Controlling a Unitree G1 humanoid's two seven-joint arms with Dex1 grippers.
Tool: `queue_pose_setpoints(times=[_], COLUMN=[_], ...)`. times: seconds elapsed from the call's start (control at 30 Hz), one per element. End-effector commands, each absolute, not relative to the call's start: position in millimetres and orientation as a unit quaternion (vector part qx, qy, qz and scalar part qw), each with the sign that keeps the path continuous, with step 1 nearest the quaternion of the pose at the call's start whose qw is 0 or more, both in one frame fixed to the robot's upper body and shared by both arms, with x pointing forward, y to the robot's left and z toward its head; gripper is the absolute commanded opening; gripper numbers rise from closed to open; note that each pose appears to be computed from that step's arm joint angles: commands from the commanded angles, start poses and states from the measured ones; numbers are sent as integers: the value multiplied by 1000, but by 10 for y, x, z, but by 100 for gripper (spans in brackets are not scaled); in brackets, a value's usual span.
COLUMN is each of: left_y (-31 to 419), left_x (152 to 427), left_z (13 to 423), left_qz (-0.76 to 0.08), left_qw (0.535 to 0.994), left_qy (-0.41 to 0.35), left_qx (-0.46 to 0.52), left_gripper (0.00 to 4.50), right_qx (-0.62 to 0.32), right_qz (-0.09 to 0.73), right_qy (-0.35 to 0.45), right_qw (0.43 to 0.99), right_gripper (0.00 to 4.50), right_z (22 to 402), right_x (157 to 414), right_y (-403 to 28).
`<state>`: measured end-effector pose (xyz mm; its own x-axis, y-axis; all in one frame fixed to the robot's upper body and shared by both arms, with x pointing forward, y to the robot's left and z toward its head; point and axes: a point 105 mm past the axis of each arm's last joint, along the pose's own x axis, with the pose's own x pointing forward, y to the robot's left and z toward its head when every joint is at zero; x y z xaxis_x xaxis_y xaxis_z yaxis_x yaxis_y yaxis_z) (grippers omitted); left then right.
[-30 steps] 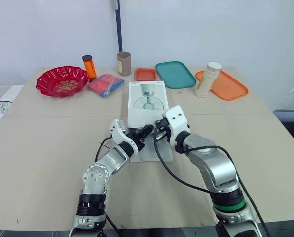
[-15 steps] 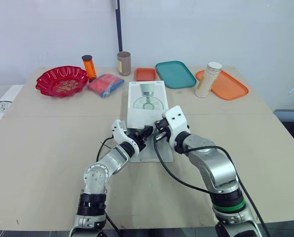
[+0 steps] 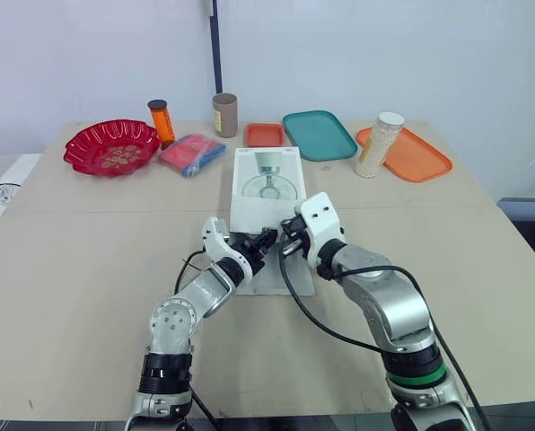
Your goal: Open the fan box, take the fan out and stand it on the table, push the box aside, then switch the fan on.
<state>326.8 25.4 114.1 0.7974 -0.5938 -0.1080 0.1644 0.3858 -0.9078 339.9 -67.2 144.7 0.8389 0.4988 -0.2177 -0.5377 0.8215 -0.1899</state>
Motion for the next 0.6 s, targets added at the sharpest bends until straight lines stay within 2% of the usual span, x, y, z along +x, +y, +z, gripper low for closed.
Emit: queue_pose_setpoints(times=[0.03,0.6], left_y=[133,295], left_x=[3061,2817], left_z=[1023,1057], left_qz=[-230,-235], left_qw=[774,773], left_qy=[239,261], left_qx=[-539,-529], left_gripper=[140,140], right_qx=[-123,-132], right_qz=[282,275], right_qy=[143,151], right_qw=[941,940], right_gripper=[0,0], right_z=[1146,1109], right_x=[3343,3337], right_y=[-644,-666])
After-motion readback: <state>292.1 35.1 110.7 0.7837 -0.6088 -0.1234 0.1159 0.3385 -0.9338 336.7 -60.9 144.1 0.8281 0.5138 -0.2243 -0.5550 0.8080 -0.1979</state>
